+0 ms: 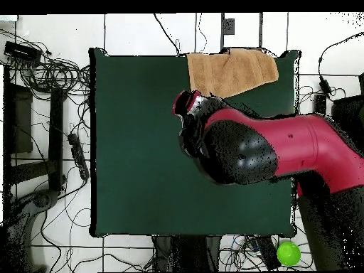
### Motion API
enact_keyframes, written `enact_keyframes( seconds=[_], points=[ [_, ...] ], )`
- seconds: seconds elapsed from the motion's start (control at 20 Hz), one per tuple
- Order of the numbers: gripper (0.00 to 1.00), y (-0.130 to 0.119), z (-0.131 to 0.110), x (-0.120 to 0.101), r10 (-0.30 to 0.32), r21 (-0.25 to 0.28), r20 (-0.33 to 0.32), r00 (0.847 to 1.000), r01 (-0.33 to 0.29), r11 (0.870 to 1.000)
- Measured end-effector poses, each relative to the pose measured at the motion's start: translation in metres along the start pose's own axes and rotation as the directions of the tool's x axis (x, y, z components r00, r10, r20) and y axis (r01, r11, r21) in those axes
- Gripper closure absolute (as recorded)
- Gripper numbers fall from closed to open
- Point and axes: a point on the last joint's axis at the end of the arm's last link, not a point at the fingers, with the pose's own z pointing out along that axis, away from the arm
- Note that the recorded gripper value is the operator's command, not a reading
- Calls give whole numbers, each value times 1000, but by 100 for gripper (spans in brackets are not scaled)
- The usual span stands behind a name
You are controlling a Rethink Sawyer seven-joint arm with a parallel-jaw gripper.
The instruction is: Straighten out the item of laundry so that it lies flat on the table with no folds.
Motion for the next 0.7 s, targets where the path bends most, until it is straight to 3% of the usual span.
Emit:
enact_keyframes(
  seconds=[0.15, 0.3, 0.5, 0.55, 0.6, 0.65, 0.7],
  points=[
    [100, -6, -6, -14, -9, 4, -15, 1000, 9, 1000],
    [100, -14, -12, -33, -60, 19, -44, 997, 61, 998],
    [100, -24, -20, -72, -237, 32, -105, 966, 242, 970],
    [100, -26, -23, -81, -281, 31, -116, 953, 287, 958],
    [100, -29, -27, -97, -362, 25, -136, 922, 368, 929],
    [100, -34, -33, -118, -465, 9, -154, 872, 471, 882],
    [100, -36, -35, -131, -520, -1, -161, 839, 527, 850]
  ],
)
